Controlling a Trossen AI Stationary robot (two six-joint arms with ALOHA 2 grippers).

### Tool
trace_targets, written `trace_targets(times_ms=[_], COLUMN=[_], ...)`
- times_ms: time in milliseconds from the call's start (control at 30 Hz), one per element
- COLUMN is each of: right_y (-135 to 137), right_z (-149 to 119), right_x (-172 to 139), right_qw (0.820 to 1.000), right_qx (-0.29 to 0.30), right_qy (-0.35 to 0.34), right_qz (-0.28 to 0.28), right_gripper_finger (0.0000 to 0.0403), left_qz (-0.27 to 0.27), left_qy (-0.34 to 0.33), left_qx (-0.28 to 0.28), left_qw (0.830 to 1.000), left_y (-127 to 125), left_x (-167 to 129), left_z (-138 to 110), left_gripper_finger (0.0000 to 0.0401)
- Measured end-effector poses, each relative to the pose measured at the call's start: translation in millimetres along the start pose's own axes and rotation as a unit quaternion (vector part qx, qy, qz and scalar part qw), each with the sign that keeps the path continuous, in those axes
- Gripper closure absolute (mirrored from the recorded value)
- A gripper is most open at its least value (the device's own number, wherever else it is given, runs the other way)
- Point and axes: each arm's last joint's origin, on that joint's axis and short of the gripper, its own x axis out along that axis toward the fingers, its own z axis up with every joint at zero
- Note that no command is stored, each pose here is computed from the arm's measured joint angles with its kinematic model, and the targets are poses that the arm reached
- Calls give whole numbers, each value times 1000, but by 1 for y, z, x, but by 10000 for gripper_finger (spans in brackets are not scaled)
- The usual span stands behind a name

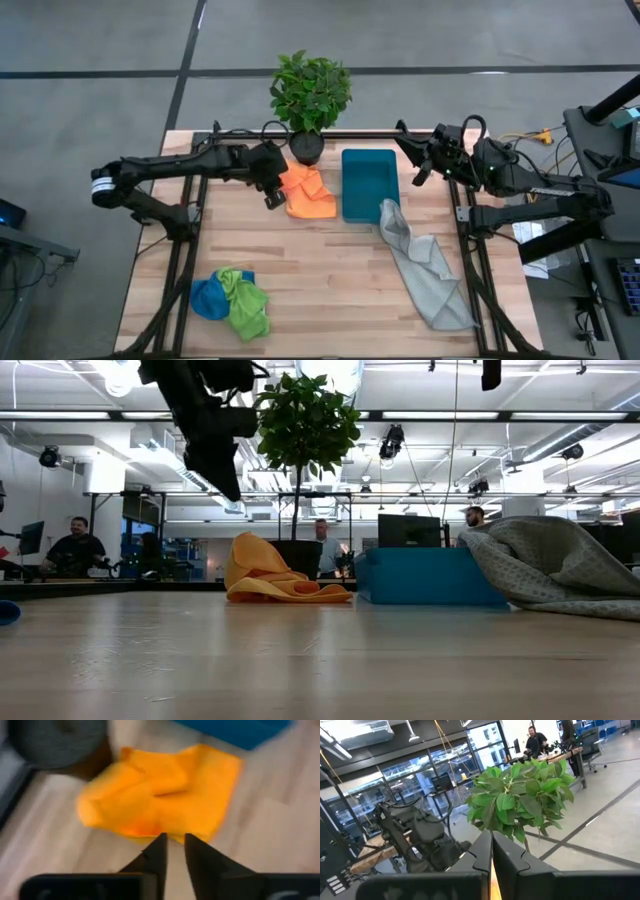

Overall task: Fold microfiber towels
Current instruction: Fold the orange microfiber towel

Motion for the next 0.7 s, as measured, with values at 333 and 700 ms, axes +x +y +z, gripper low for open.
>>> trace_targets(times_ms=[333, 700], right_y=[0, 0], right_z=[0, -2], right_x=[0, 0], right_qw=[1000, 1000], right_qx=[3, 30], right_qy=[2, 9], right_qz=[0, -1], right_gripper_finger=[394, 394], left_qz=[10, -39], left_qy=[43, 63], left_qx=[-122, -94], left_qw=[992, 993], left_y=[46, 48], left_x=[44, 76], left_z=[4, 6], left_gripper_finger=[173, 269])
